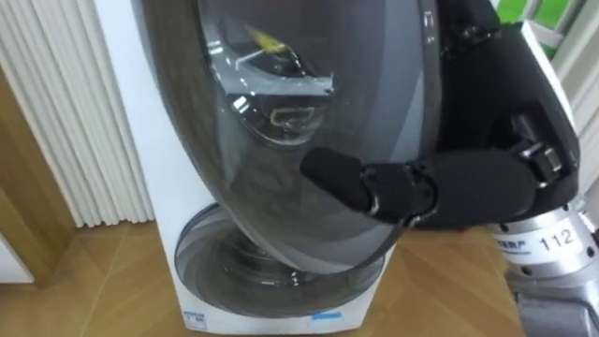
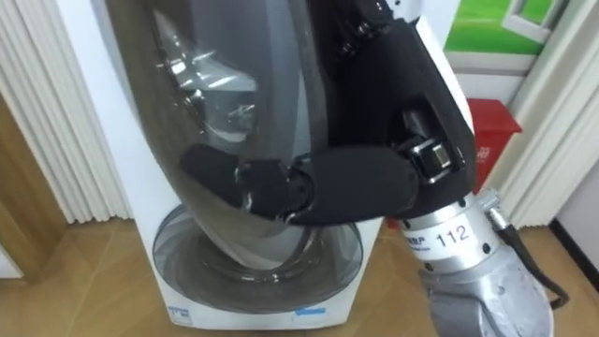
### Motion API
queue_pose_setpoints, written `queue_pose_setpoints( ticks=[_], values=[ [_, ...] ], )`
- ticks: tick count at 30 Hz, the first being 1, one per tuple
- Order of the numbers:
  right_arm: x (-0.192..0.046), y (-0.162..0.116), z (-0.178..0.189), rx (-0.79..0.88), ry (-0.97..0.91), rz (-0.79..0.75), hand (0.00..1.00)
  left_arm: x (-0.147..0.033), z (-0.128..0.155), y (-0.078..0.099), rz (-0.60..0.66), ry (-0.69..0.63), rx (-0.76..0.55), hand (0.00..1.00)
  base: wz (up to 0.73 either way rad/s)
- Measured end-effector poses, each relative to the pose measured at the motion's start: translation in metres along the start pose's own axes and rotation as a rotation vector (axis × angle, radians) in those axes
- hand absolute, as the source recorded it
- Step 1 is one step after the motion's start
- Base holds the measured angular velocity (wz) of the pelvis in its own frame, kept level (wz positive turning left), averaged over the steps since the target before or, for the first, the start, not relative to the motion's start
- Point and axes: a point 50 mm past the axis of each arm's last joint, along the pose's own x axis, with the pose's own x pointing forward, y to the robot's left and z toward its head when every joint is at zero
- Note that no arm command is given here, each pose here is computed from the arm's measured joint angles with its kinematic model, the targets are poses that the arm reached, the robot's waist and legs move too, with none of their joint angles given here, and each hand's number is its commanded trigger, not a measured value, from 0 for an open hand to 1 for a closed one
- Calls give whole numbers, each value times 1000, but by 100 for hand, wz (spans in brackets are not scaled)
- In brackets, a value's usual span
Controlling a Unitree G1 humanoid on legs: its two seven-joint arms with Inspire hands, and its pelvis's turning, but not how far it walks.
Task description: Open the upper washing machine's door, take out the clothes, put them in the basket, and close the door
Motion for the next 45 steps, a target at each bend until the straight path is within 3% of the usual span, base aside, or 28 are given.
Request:
queue_pose_setpoints(
  ticks=[5,12,19,25,35,45],
  values=[
    [0,1,-13,115,-36,-58,0,-1,-1,-3,-13,-3,40,0,18],
    [4,15,-25,262,-70,-23,0,-4,-12,-8,-11,20,83,0,19],
    [19,40,-46,356,-14,175,0,-4,-10,-11,-18,24,80,0,32],
    [3,67,-91,354,345,358,0,-4,-7,-16,-52,19,68,0,11],
    [7,75,-92,358,363,416,0,0,12,-12,-41,-22,61,0,2],
    [8,76,-94,319,401,436,0,-1,7,-12,-39,-10,60,0,0]
  ],
)
